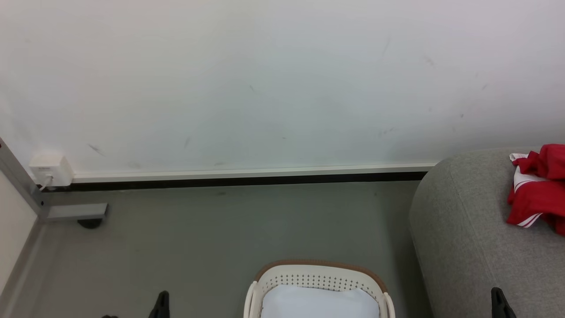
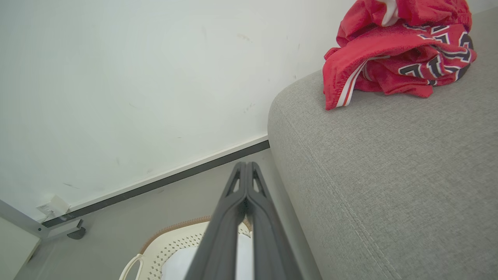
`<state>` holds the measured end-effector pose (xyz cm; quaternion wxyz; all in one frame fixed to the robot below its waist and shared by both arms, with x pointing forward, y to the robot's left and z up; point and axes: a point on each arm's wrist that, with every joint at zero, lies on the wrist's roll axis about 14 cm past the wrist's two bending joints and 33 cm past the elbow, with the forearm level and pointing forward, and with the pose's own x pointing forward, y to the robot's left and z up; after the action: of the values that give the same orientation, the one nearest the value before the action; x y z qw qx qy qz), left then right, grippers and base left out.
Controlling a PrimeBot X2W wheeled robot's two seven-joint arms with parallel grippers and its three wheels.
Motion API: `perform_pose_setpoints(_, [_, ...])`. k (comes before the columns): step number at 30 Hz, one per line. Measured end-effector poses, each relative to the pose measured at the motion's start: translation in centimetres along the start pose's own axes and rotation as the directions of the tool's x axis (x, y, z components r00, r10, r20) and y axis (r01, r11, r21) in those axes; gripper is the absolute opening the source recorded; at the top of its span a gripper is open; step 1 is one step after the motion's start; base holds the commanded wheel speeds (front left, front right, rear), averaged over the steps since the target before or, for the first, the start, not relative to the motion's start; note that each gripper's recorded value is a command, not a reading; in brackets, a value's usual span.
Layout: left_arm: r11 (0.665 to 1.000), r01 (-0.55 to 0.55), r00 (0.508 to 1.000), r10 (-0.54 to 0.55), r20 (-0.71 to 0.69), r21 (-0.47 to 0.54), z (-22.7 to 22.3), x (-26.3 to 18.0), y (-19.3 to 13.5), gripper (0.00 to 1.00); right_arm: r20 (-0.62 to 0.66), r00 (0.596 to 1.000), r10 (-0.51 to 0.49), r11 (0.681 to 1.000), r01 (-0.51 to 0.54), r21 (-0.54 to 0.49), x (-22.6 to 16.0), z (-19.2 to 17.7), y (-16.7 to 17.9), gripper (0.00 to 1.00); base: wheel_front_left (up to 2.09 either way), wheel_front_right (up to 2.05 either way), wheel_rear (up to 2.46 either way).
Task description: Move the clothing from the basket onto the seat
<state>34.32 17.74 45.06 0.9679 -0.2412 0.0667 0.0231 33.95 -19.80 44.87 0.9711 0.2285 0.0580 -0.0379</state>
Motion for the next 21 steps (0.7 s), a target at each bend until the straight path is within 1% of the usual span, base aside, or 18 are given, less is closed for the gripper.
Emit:
perform_pose_setpoints(5, [0.997, -0.005, 1.000, 0.005, 0.007, -0.075, 0.5, 0.3, 0.1, 0.00, 0.009, 1.000, -0.004, 0.996, 0.003, 0.084, 0.4, 0.5, 0.1, 0.00, 0.00, 0.00, 0.00])
perform_pose_setpoints(11, [0.986, -0.012, 1.000, 0.013, 0.005, -0.169, 0.8, 0.6, 0.1, 0.00, 0.009, 1.000, -0.011, 0.985, 0.010, 0.171, 0.7, 0.8, 0.1, 0.00, 0.00, 0.00, 0.00])
perform_pose_setpoints(18, [0.965, -0.012, 1.000, 0.015, 0.009, -0.261, 1.4, 1.0, 0.1, 0.00, 0.014, 1.000, -0.013, 0.962, 0.008, 0.273, 1.1, 1.2, 0.3, 0.00, 0.00, 0.00, 0.00])
perform_pose_setpoints(21, [0.952, -0.011, 1.000, 0.015, 0.011, -0.307, 1.6, 1.1, 0.2, 0.00, 0.015, 1.000, -0.012, 0.950, 0.007, 0.311, 1.2, 1.4, 0.3, 0.00, 0.00, 0.00, 0.00])
